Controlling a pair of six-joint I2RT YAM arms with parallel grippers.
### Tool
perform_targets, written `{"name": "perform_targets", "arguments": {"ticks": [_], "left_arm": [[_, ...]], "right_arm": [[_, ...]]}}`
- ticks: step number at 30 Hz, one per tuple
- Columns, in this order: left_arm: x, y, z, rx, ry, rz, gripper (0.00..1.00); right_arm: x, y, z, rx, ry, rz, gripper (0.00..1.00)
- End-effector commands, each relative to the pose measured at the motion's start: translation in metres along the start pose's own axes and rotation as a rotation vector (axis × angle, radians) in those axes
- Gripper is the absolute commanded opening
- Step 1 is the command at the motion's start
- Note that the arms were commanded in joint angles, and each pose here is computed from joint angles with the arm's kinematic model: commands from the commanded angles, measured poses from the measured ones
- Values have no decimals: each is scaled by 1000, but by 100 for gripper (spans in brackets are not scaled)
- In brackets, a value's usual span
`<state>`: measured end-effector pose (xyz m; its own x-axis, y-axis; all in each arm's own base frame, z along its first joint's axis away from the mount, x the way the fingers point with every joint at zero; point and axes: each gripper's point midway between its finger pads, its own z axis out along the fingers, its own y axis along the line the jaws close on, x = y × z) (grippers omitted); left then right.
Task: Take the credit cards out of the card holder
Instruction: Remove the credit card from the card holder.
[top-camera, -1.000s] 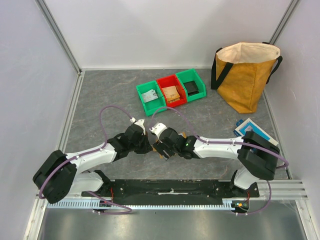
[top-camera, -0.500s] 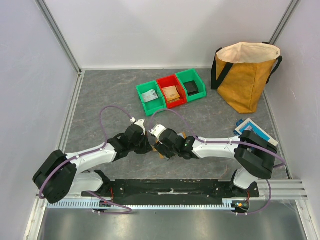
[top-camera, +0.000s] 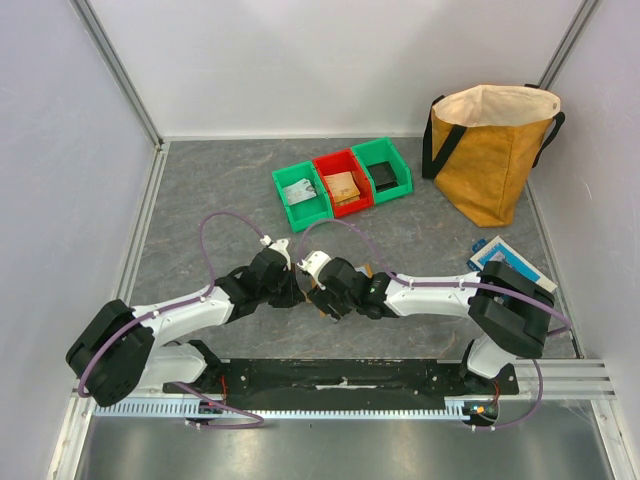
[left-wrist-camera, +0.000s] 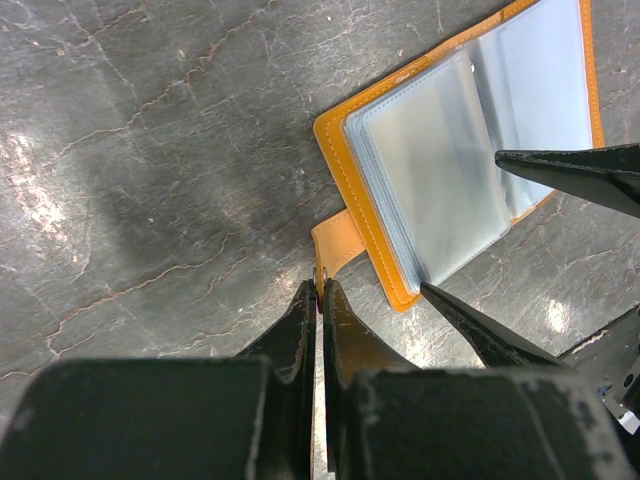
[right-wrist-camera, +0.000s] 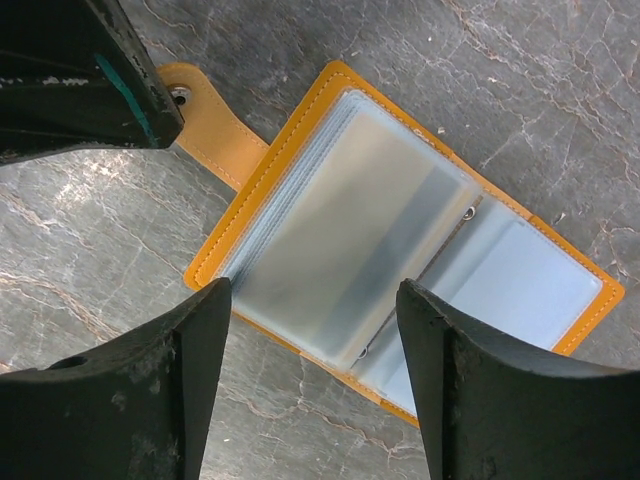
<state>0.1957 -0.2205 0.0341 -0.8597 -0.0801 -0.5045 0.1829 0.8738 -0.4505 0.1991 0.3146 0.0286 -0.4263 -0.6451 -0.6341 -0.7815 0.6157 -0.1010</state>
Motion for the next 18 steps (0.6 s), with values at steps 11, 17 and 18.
{"name": "perform_targets", "arguments": {"ticks": [11,17,18], "left_arm": [[1,-4,-2,22,4,-3,2],[2,-4,-2,23,9,6,2],[3,-4,-2,24,12,8,2]], "right_arm": [[15,-10,2,18,25,-7,52],[12,-14,0,-18,7,48,27],[10,-16,-1,-22,-1,61,24]]}}
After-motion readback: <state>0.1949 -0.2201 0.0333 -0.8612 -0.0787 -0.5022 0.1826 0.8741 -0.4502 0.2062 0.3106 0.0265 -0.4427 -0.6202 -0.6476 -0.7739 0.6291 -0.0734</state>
